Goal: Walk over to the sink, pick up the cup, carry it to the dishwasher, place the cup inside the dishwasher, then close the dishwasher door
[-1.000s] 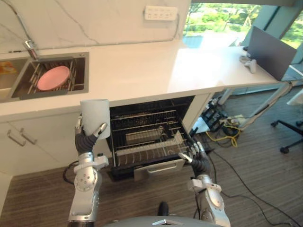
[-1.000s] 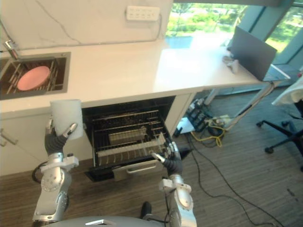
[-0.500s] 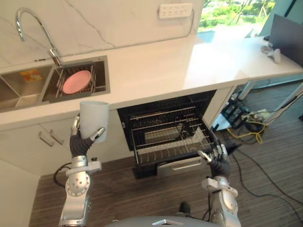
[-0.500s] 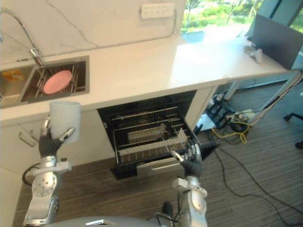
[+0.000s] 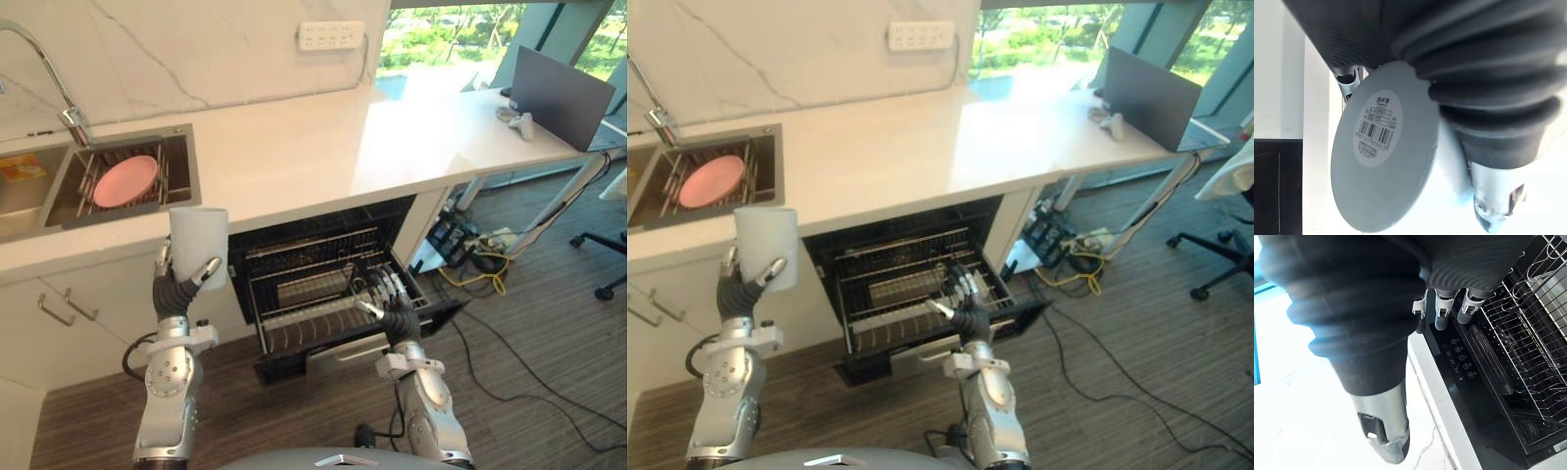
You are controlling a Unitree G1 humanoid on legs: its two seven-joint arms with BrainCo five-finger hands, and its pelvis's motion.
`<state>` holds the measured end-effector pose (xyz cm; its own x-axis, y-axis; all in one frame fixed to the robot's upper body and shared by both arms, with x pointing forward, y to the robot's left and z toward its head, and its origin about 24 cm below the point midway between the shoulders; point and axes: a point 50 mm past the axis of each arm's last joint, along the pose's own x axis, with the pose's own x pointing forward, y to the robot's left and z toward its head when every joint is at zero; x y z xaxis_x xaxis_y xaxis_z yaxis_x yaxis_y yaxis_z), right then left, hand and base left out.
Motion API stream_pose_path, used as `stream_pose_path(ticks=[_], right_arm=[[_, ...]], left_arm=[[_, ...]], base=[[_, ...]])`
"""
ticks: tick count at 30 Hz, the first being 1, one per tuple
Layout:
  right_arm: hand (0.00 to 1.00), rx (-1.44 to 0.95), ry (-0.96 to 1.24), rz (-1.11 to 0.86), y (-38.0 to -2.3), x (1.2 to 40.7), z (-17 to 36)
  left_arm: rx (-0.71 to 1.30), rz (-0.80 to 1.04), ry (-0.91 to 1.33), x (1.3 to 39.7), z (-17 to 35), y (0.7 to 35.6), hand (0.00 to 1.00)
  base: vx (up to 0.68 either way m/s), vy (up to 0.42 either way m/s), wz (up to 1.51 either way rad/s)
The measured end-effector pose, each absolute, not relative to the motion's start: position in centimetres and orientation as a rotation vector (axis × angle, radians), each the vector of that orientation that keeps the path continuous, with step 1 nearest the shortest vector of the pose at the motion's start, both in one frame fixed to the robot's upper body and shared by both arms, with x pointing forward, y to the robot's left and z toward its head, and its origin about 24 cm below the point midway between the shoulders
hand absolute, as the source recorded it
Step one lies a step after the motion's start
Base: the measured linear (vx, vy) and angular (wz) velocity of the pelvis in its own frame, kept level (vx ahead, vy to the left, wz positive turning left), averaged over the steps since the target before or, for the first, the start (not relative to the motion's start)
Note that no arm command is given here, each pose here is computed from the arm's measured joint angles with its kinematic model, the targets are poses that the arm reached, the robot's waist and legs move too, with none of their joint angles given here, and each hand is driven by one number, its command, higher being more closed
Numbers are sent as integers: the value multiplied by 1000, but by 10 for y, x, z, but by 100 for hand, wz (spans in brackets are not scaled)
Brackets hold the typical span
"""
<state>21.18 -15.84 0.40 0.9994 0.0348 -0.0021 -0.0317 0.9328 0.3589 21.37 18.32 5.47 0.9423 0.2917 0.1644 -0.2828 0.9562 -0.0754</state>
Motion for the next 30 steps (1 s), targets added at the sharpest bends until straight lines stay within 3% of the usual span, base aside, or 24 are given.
stream_pose_path(ticks=[8, 13, 16, 22, 30], right_arm=[[0, 395, 11, 49, -157, 208, 7], [0, 524, -34, 34, -158, 203, 21], [0, 619, -58, 60, -157, 205, 31], [0, 741, -91, 270, -121, 227, 58], [0, 919, -86, 444, -88, 225, 81]], left_arm=[[-106, 237, -167, 215, 54, 171, 100], [-157, -12, -135, 216, 50, 121, 100], [-27, -109, -128, 226, 44, 95, 100], [164, 149, -219, 229, 50, 109, 100], [372, 189, -377, 235, 56, 85, 100]], base=[[-1, -1, 8], [2, -24, 92], [64, -3, 109], [22, -5, 25], [-77, 30, -50]])
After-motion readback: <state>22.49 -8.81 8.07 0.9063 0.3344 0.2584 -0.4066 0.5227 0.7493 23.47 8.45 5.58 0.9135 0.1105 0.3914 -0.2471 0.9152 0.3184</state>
